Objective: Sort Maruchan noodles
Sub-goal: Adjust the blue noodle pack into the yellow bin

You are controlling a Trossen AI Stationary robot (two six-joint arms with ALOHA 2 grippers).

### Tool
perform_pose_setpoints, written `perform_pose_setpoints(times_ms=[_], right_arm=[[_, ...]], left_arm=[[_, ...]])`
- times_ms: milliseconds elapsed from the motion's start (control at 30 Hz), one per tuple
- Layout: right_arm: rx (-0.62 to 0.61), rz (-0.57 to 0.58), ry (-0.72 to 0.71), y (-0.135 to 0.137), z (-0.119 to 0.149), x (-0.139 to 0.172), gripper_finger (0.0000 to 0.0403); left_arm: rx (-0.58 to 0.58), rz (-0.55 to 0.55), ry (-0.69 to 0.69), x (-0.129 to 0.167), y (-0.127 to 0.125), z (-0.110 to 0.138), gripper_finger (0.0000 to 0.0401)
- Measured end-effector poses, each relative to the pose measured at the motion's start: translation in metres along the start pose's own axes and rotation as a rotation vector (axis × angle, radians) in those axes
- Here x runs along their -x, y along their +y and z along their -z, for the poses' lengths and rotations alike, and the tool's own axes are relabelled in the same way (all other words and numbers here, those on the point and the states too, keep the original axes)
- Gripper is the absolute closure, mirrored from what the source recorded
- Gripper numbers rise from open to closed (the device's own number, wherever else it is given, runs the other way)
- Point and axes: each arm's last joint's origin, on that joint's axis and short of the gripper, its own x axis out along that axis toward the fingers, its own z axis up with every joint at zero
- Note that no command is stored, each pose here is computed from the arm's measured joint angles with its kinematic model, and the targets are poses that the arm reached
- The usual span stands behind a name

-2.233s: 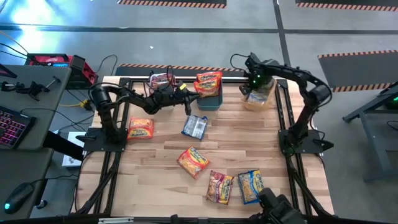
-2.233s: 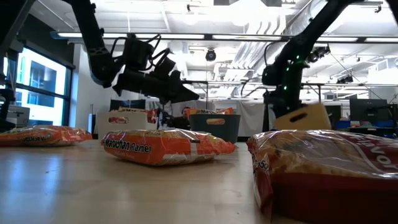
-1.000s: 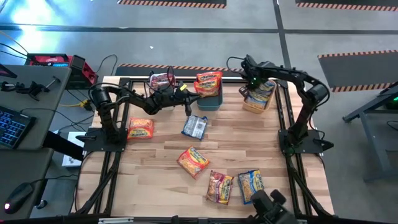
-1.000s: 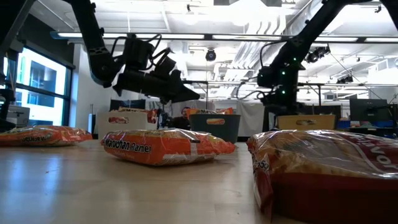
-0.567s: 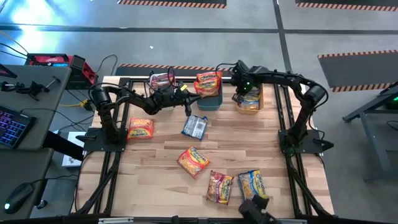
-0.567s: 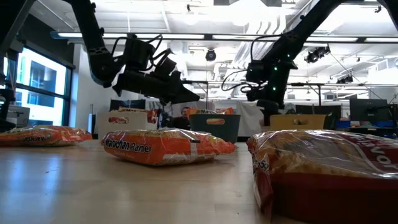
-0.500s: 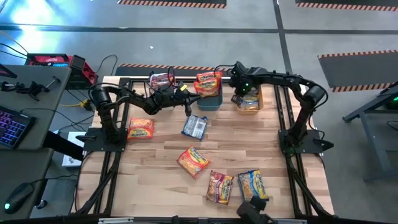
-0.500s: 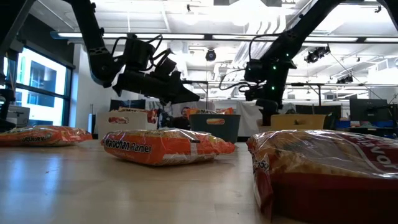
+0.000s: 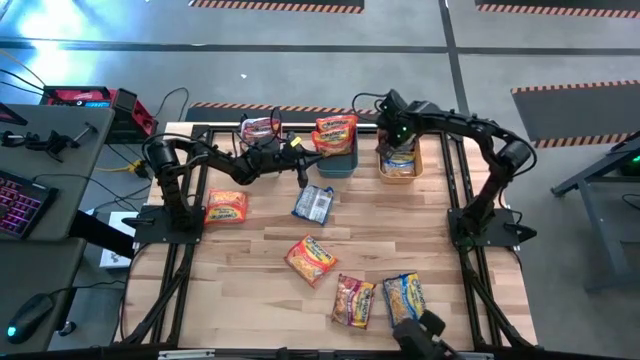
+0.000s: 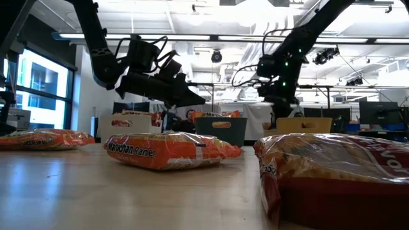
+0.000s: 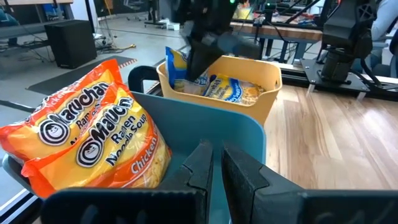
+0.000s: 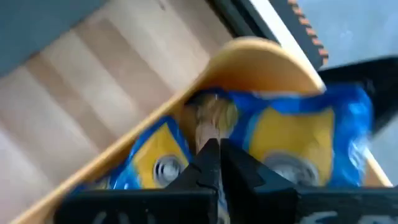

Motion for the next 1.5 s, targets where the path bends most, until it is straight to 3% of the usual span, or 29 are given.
perform_pose_setpoints(times_ms=[200,367,567,900,1167,1500], right_arm=[[-0.145,-0.005,0.194,0.004,0.005,0.031,0.0326],[-0.173,-0.036,0.289,0.006,0.02,0.023,0.0267],[-0.094,-0.034,0.197,0.008,0.023,0.005,0.0233],[-0.118,-0.053,0.145,0.009,0.02,-0.015,0.0155],[-0.106,-0.065,0.135,0.01,0.016,-0.031,0.0175],[-0.09,-0.115,0.116,0.009,0.015,-0.032,0.0326]], left_arm=[[0.001,0.0,0.003,0.0,0.0,0.0,0.0381],[0.004,0.0,0.024,0.0,0.0,0.002,0.0381],[0.005,0.0,0.028,0.0,0.0,0.003,0.0381],[0.007,0.0,0.037,0.0,0.0,0.004,0.0381],[0.007,0.0,0.037,0.0,0.0,0.004,0.0381],[0.007,0.0,0.04,0.0,0.0,0.004,0.0381]])
